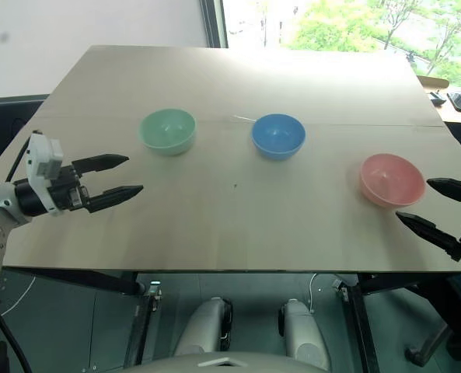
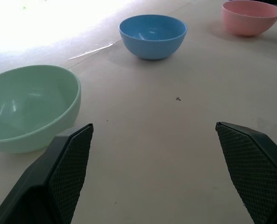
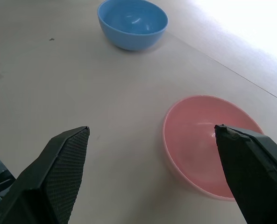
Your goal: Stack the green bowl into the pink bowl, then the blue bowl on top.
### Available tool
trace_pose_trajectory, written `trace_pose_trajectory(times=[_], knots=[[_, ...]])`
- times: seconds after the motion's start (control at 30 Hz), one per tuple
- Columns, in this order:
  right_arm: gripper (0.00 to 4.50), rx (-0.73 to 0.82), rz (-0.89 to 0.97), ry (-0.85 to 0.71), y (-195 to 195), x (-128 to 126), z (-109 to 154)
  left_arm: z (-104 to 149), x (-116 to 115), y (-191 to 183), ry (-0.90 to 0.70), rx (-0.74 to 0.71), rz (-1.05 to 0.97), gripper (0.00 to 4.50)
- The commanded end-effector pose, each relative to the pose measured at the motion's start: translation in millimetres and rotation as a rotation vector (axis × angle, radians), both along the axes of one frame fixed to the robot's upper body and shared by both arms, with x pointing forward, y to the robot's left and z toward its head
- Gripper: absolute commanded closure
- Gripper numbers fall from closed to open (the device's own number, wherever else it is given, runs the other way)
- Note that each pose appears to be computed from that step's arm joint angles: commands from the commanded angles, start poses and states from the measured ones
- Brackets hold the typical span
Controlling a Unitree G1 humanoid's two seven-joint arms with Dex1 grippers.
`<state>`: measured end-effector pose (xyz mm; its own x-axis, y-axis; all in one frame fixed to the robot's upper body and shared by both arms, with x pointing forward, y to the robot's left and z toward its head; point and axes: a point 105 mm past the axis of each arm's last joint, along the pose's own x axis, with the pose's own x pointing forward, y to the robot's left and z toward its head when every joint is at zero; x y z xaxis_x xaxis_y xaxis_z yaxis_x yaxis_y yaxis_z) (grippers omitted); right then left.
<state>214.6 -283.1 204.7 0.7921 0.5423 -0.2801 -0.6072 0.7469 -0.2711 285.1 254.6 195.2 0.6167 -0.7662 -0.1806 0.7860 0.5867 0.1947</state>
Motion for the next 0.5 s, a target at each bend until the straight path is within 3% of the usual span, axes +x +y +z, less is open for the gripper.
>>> trace_pose_trajectory(times=[0.03, 0.33, 0.5], knots=[[0.00, -0.054, -0.015, -0.022, 5.3, 8.2, 4.9, 16.1, -1.1, -5.5, -0.038, -0.007, -0.039, 0.06], [0.00, -0.064, -0.042, 0.052, 35.1, 50.3, -22.4, 30.9, -4.1, -43.3, -0.094, -0.061, -0.218, 0.06], [0.00, -0.104, -0.146, 0.092, 33.8, 78.4, -38.8, 30.2, -12.4, -64.5, -0.099, -0.037, -0.324, 0.06]])
